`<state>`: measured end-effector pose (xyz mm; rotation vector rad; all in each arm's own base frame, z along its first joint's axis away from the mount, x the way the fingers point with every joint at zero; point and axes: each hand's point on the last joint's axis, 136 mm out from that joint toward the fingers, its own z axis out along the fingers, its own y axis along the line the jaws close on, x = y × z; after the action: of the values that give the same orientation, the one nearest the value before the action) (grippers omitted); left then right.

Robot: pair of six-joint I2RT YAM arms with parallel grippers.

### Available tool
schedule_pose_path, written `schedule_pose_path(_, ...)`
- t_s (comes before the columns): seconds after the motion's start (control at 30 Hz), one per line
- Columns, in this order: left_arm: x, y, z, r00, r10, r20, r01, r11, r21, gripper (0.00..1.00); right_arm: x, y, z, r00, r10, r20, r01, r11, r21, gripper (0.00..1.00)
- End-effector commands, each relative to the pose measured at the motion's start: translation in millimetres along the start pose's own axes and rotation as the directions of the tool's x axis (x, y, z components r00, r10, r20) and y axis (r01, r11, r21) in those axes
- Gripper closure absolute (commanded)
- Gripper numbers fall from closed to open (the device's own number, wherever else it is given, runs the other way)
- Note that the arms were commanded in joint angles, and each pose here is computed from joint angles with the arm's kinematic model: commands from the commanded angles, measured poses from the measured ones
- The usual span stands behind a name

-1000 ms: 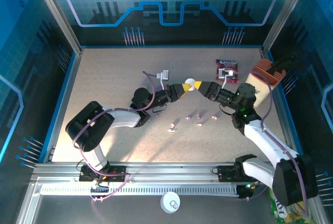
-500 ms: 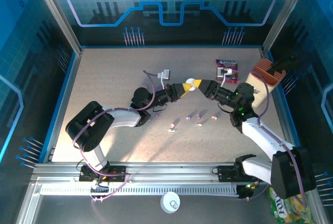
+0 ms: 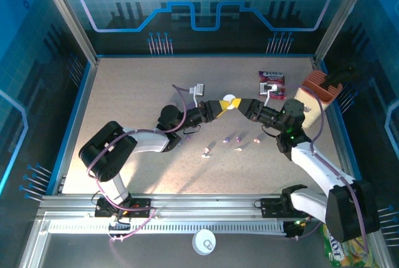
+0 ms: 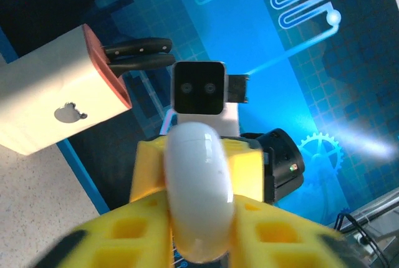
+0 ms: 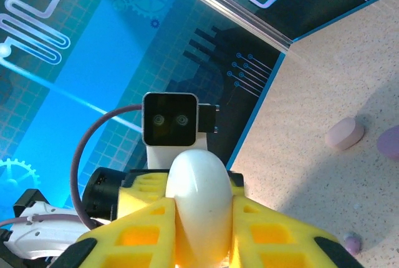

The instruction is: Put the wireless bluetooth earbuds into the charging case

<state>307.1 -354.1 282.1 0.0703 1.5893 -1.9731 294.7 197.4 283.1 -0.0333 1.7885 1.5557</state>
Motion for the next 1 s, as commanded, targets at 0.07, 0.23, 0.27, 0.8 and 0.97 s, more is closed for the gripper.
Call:
schedule_pose_path(0.07,-9,-14,-8,0.989,0.127,0.073,-0.128,0.992,0.009,0.41,-1,7,-6,0.974,-0.214,-0.074,0.220,0.972,0.086,0.80)
schedule_pose_path(0.23,-11,-18,-25,0.941,0.317,0.116,-0.314,0.948,-0.044,0.26,-1,3,-15,0.920,-0.353,-0.168,0.380,0.908,0.178,0.81)
schedule_pose_path(0.27,-7,-20,-28,0.922,0.372,0.106,-0.369,0.928,-0.046,0.25,1,2,-17,0.907,-0.375,-0.194,0.408,0.895,0.181,0.81)
schedule_pose_path(0.8,68,-18,-46,0.603,0.745,-0.284,-0.729,0.660,0.183,0.23,43,55,-18,0.614,-0.680,-0.400,0.699,0.704,-0.126,0.84)
schedule_pose_path(0.97,69,-21,-44,0.609,0.736,-0.294,-0.714,0.671,0.199,0.30,58,59,-10,0.589,-0.688,-0.423,0.683,0.704,-0.195,0.86)
